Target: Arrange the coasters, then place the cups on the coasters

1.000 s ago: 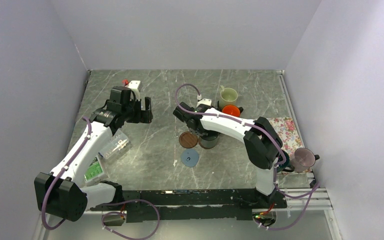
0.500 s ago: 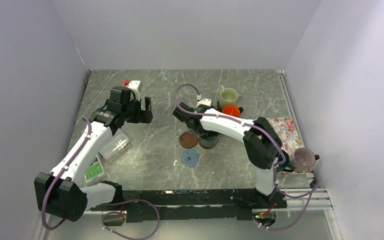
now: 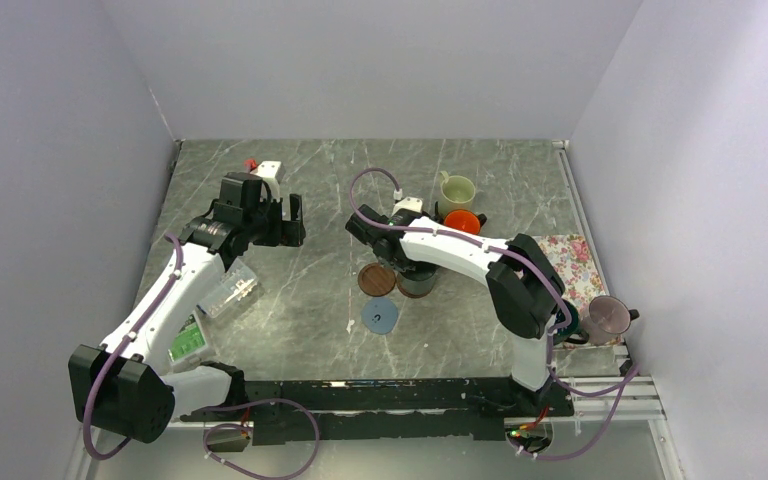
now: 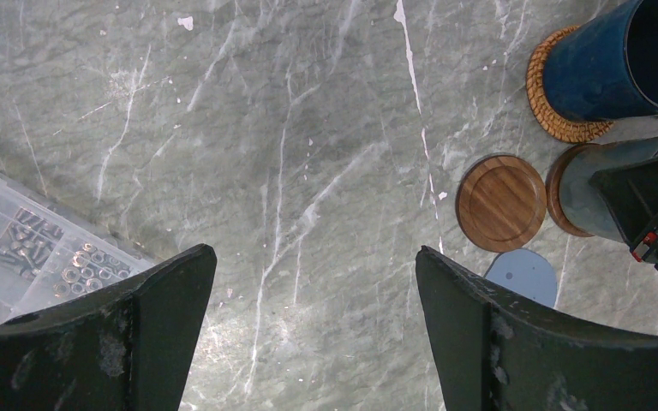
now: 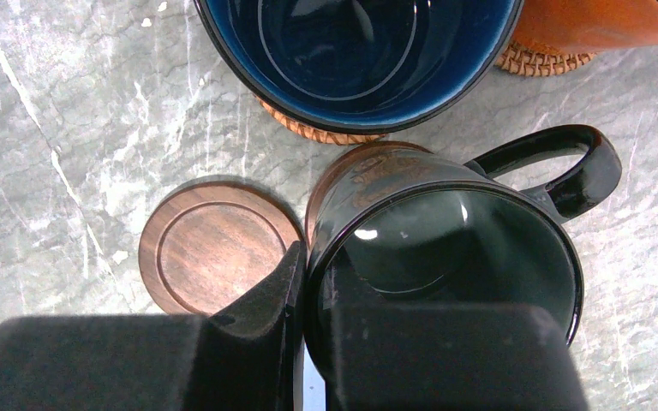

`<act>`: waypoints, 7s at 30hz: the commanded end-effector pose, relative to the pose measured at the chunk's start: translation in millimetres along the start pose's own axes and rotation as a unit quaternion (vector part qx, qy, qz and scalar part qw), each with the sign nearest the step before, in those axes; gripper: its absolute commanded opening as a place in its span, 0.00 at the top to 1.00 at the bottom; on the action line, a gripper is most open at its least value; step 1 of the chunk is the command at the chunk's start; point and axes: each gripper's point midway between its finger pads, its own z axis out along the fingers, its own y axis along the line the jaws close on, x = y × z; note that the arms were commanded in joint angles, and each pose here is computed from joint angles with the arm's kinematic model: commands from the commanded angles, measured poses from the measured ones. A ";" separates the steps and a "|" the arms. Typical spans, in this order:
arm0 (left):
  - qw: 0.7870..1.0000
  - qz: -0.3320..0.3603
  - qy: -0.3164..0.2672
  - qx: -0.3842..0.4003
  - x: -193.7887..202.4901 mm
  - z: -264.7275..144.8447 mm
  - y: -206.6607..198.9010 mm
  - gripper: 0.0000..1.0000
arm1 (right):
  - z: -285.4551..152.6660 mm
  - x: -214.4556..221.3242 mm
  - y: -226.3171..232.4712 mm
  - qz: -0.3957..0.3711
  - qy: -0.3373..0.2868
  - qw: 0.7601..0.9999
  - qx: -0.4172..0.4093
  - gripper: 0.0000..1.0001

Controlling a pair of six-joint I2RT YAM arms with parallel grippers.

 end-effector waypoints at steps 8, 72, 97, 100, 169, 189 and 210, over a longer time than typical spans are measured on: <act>0.999 0.005 -0.033 0.006 -13.7 -9.7 -1.8 0.07 | -6.4 -5.6 2.7 0.013 -0.011 1.000 -0.009 0.84; 0.998 0.003 -0.061 -0.010 -20.2 -19.5 3.8 0.07 | -11.8 -8.6 -345.1 0.461 -0.027 0.875 0.144 0.01; 0.998 0.003 -0.054 -0.017 -18.6 -15.5 6.3 0.07 | 19.2 -13.8 -317.7 0.427 -0.059 0.902 0.019 0.74; 0.998 0.004 -0.054 -0.017 -18.2 -15.6 6.4 0.07 | 17.6 -19.7 -313.8 0.416 -0.067 0.907 0.002 0.82; 0.997 -0.034 -0.059 -0.047 -21.5 -13.9 30.2 0.06 | -95.9 -32.9 111.2 -0.250 0.008 0.917 -0.311 1.00; 0.997 -0.033 -0.059 -0.047 -21.3 -13.7 30.1 0.06 | -62.0 -16.0 100.1 -0.248 0.013 0.932 -0.262 1.00; 0.997 -0.032 -0.060 -0.042 -21.5 -14.0 28.4 0.06 | -37.8 -2.4 94.7 -0.250 0.027 0.940 -0.231 1.00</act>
